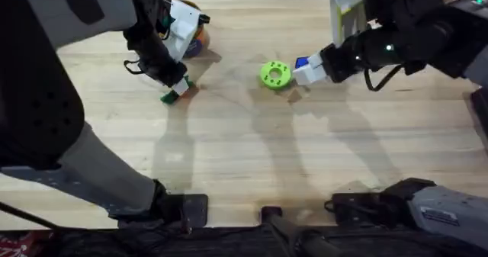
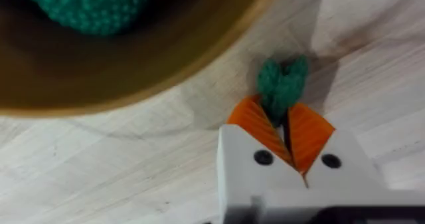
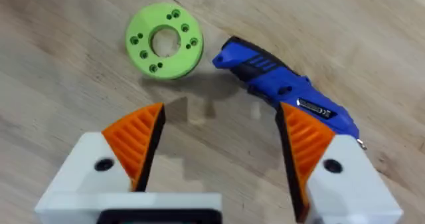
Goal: Pick up the gripper from the table and insert it into the empty holder that is missing its gripper. Then pick up a screw, insert it into the mounting hole, and use the screwdriver to tighten it. Finally, clean up the table by picking up the vegetable and placing it into the bucket.
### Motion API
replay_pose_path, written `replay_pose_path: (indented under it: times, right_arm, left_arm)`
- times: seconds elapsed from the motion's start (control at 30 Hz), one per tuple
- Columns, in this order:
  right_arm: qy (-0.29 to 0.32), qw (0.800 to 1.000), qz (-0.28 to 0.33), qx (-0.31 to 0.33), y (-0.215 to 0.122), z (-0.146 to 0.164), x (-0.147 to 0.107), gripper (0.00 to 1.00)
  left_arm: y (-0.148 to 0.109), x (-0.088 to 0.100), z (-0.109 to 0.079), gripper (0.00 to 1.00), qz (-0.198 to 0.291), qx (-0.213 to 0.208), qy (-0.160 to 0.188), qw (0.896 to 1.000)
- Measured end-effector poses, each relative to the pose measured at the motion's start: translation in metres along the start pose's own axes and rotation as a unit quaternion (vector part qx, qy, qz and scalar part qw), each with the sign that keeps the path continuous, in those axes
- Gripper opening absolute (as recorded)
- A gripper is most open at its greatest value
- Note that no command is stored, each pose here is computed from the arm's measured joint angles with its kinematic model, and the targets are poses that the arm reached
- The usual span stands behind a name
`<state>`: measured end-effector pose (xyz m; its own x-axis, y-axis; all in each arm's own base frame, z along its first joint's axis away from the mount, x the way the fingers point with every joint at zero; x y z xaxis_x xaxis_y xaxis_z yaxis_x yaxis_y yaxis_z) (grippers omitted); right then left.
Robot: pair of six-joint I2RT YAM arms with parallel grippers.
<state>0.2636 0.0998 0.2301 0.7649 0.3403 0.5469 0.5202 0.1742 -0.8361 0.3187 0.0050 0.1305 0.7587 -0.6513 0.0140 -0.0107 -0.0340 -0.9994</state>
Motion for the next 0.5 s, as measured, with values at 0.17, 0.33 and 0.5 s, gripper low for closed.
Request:
replay_pose_path:
  times: [0.17, 0.33, 0.5]
  right_arm:
    - [0.0, 1.0, 0.0, 0.0, 0.0, 0.0, 0.0, 0.964]
    - [0.0, 1.0, -0.001, 0.0, 0.0, 0.0, 0.0, 0.964]
    - [0.0, 1.0, -0.001, 0.0, 0.0, 0.0, 0.0, 0.964]
  left_arm:
    - [-0.005, 0.001, -0.005, 0.022, 0.024, -0.026, -0.01, 0.999]
    - [-0.04, 0.025, -0.008, 0.022, 0.007, -0.033, -0.001, 0.999]
    - [-0.099, 0.058, 0.002, 0.022, -0.074, 0.021, 0.004, 0.997]
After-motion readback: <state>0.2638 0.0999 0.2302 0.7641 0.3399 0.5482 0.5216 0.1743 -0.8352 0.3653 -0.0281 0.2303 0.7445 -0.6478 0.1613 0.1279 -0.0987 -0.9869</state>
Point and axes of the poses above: each hand's point on the last joint's axis, 136 mm out from that joint toward the fingers, its own y axis out along the fingers, its own z axis along the line the jaws close on, x = y × z, the point moved 10 cm from there along -y, back along the fingers, and after that the axes turned 7 degrees about y, right-handed, at the moved point
